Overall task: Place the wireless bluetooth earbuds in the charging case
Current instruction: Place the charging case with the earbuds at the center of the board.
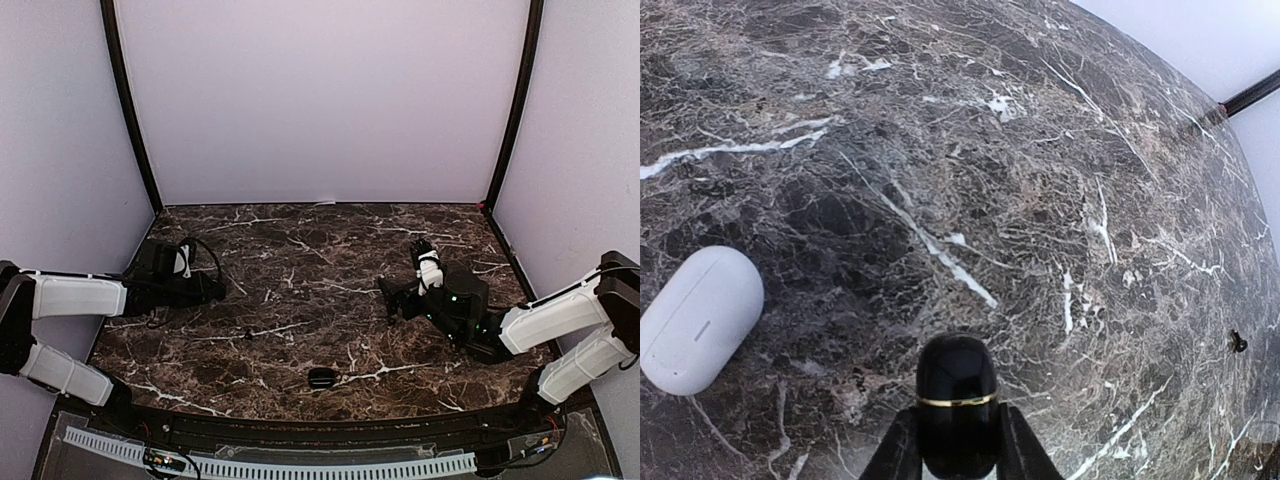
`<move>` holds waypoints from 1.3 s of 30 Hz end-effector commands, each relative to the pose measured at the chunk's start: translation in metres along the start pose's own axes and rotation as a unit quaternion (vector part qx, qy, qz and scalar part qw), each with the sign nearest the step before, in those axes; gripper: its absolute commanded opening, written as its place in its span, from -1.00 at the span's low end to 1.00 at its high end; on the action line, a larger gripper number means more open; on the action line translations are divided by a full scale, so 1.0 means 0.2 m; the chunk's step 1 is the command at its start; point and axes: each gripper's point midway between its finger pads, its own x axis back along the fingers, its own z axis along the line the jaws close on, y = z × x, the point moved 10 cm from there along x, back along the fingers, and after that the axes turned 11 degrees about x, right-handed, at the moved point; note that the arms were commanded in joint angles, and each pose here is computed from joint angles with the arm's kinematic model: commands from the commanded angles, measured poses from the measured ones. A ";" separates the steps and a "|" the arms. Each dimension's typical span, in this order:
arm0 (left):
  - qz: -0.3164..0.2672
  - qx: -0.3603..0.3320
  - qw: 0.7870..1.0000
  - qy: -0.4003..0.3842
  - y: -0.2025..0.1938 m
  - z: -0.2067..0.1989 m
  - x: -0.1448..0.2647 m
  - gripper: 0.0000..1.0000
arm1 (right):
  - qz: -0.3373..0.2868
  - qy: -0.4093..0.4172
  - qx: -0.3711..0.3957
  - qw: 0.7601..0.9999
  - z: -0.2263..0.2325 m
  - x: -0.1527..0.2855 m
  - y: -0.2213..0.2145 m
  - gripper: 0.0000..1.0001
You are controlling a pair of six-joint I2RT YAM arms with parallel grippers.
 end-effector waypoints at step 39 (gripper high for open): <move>0.054 -0.017 0.998 0.014 0.11 0.04 -0.25 -0.56 | -0.004 0.006 0.004 1.000 0.01 -0.05 0.03 0.94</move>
